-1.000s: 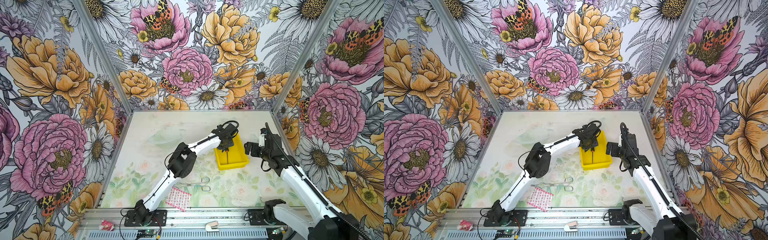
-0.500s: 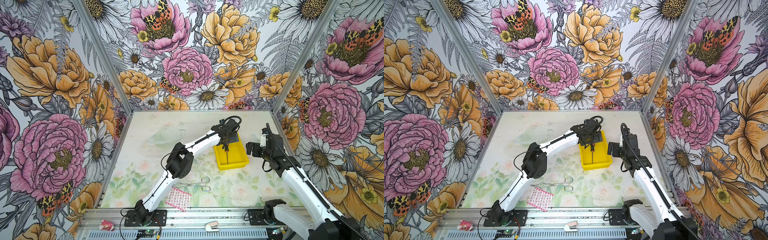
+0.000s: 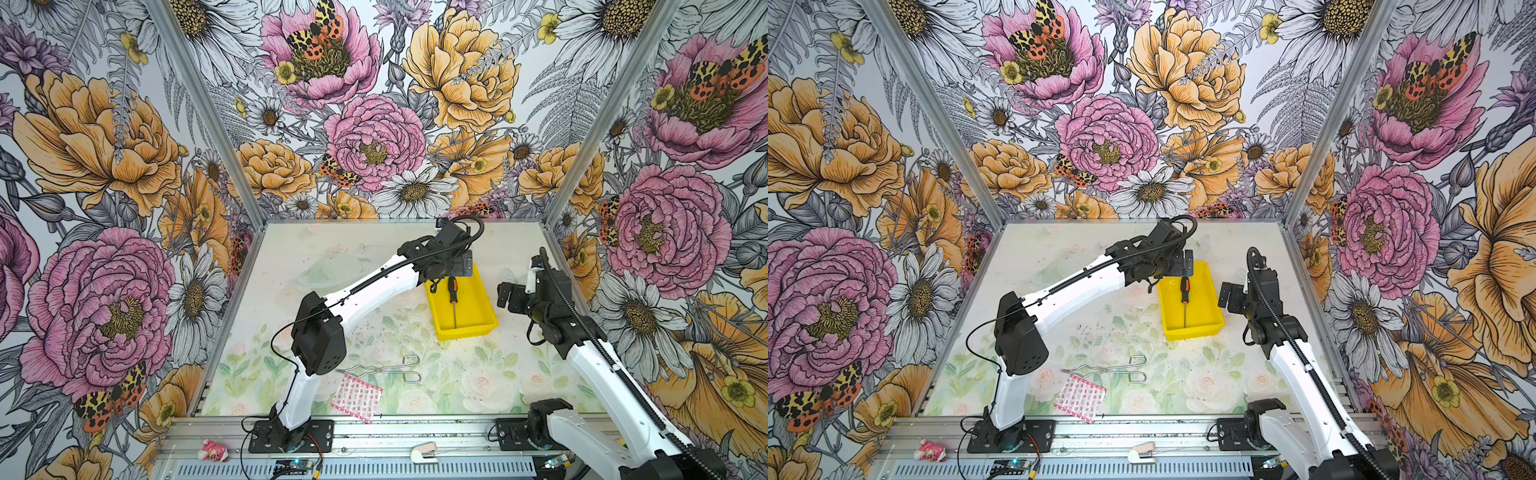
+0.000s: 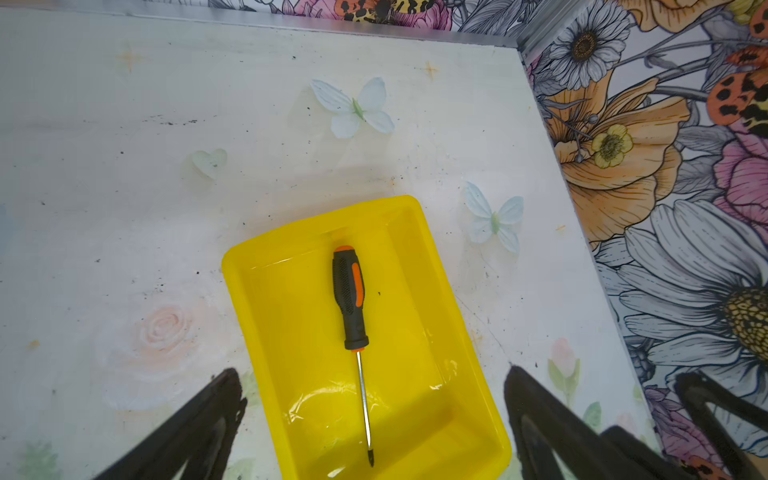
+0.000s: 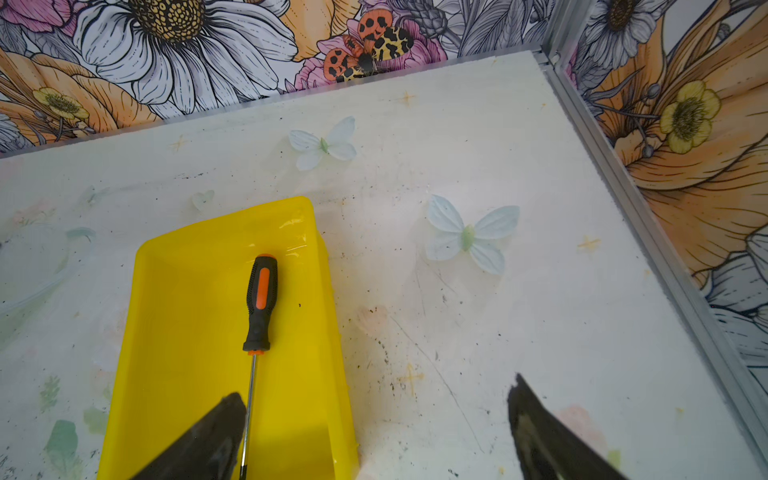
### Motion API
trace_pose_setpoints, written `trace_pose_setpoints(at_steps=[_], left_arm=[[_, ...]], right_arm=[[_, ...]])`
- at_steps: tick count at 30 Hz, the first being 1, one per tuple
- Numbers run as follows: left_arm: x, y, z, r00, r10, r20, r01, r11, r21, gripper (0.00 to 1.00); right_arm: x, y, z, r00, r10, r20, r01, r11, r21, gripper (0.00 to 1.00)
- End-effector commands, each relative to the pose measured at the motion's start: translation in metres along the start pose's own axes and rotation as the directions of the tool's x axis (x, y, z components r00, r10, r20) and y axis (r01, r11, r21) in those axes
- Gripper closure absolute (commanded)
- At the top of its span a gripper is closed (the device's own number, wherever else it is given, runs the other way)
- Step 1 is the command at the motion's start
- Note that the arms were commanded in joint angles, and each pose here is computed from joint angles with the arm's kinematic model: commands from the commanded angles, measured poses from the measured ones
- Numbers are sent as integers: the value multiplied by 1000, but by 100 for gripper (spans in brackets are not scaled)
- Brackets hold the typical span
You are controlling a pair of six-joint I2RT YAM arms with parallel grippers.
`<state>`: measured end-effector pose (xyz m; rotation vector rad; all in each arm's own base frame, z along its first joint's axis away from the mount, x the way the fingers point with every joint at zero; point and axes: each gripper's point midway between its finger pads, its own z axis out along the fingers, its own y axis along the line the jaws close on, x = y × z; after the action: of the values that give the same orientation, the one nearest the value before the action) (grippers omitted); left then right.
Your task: Put the screwdriver in the bin
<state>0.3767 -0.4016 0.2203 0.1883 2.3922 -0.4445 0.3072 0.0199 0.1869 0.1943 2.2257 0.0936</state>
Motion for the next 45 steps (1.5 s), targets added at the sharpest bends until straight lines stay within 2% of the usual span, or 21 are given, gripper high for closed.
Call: trace_pose_setpoints(at_steps=[1, 7, 12, 19, 22, 26, 31, 33, 35, 38, 41, 45], left_arm=[[-6, 26, -17, 992, 118, 45, -115, 991, -73, 1], [-7, 111, -51, 990, 86, 114, -67, 984, -163, 1], [2, 188, -82, 966, 96, 241, -35, 969, -245, 1], [30, 266, -124, 938, 44, 343, 74, 943, -325, 1], [39, 292, -145, 917, 23, 399, 135, 922, -363, 1], [51, 325, -178, 857, 0, 516, 248, 877, -411, 1], [61, 343, -199, 819, 95, 567, 210, 869, -449, 1], [64, 347, -203, 800, 140, 584, 183, 869, -460, 1], [70, 354, -203, 794, 193, 577, 161, 848, -505, 1], [84, 371, -194, 814, 208, 542, 167, 811, -561, 1], [100, 372, -169, 853, 214, 476, 97, 831, -547, 1], [118, 384, -151, 865, 167, 474, 143, 823, -550, 1]], right_arm=[[-21, -14, -17, 994, 56, 96, -63, 995, 72, 0], [-35, -46, -33, 977, 72, 198, -119, 965, 234, 1], [-34, -71, -38, 969, 82, 233, -165, 917, 364, 0], [-31, -72, -36, 962, 92, 256, -181, 918, 352, 1], [-30, -55, -23, 965, -3, 262, -70, 960, 270, 0], [-17, -54, -10, 967, -47, 251, -20, 966, 259, 0], [3, -54, 10, 970, -67, 234, 9, 970, 244, 1], [8, -57, 14, 967, -86, 240, 22, 966, 258, 1], [18, -64, 18, 967, -87, 238, 16, 958, 286, 0], [34, -71, 24, 972, -79, 223, 7, 952, 307, 0], [48, -80, 27, 975, -58, 212, -19, 939, 343, 1], [39, -93, 25, 962, -39, 271, -78, 910, 407, 1]])
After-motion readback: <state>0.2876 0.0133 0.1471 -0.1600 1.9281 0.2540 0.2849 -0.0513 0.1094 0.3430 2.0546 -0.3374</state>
